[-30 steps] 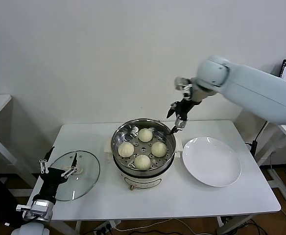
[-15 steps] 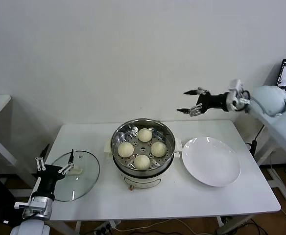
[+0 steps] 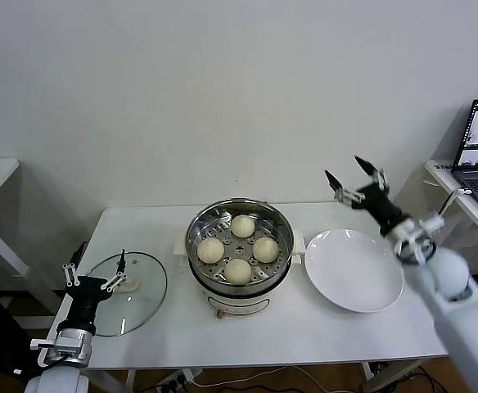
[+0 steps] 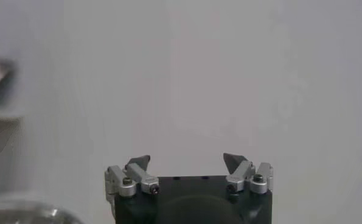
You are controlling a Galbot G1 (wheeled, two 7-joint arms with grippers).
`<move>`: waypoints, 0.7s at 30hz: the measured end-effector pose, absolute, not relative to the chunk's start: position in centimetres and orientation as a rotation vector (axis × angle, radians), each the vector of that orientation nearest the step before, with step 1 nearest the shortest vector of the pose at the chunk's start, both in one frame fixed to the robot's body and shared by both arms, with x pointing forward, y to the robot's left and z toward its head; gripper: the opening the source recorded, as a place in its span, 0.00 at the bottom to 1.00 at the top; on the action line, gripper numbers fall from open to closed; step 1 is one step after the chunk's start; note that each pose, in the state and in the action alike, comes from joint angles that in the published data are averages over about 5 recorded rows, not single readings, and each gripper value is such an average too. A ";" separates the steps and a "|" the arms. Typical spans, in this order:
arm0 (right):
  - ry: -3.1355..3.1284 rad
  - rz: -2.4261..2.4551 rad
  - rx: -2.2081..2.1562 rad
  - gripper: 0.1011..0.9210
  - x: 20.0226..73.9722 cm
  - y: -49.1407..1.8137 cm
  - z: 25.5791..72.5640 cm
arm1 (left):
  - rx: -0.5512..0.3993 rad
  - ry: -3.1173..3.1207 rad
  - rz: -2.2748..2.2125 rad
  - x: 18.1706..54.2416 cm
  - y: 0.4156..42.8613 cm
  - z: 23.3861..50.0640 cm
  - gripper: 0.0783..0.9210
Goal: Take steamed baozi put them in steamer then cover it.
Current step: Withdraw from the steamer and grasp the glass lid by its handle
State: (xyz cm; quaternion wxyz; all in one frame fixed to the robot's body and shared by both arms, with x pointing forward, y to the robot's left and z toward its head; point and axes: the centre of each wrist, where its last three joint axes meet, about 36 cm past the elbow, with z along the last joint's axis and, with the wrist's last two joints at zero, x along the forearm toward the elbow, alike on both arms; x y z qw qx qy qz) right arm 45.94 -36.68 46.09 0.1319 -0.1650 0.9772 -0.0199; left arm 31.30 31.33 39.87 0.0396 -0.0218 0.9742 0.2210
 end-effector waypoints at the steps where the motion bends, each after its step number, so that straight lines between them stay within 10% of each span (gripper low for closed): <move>1: 2.840 -0.028 -0.442 0.88 44.9 -36.3 45.0 | -0.066 2.985 0.683 31.3 31.3 39.7 0.88; 21: 2.886 0.256 0.007 0.88 33.7 -30.7 34.4 | -0.004 2.646 1.612 29.8 36.1 31.4 0.88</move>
